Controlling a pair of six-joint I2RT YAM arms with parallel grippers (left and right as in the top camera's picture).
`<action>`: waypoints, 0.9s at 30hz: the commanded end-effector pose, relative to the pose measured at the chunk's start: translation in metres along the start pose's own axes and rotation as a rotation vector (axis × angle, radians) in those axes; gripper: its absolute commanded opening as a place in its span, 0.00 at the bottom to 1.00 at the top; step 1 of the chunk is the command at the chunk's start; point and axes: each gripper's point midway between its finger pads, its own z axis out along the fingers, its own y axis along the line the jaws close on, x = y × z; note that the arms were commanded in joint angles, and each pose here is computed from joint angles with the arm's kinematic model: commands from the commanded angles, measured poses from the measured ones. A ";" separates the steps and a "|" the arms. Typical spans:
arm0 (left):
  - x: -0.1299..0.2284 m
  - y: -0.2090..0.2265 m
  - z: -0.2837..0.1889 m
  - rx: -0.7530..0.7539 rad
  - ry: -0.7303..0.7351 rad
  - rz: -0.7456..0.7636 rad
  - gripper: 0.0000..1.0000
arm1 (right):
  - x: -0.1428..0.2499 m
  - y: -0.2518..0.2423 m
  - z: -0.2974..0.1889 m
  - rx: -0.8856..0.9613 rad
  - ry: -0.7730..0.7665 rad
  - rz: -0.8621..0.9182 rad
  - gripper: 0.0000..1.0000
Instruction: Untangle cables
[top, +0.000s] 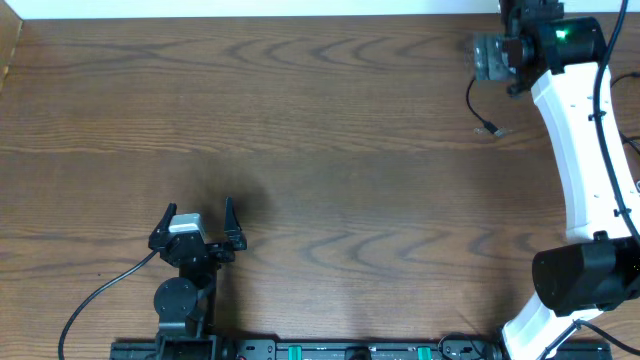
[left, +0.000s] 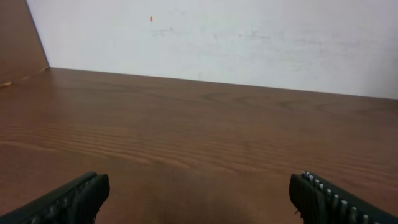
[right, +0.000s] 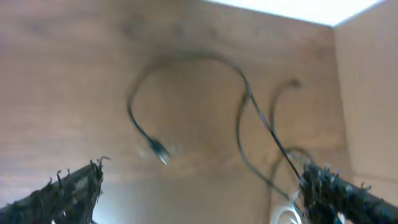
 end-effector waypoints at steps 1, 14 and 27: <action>0.017 0.004 0.000 -0.015 0.055 0.009 0.98 | -0.026 0.043 -0.018 -0.269 -0.135 -0.124 0.99; 0.017 0.003 0.000 -0.015 0.055 0.009 0.98 | -0.061 0.023 -0.103 -0.303 -0.564 -0.027 0.99; 0.017 0.004 0.000 -0.015 0.055 0.009 0.98 | 0.023 -0.015 -0.140 -0.197 -0.701 0.127 0.99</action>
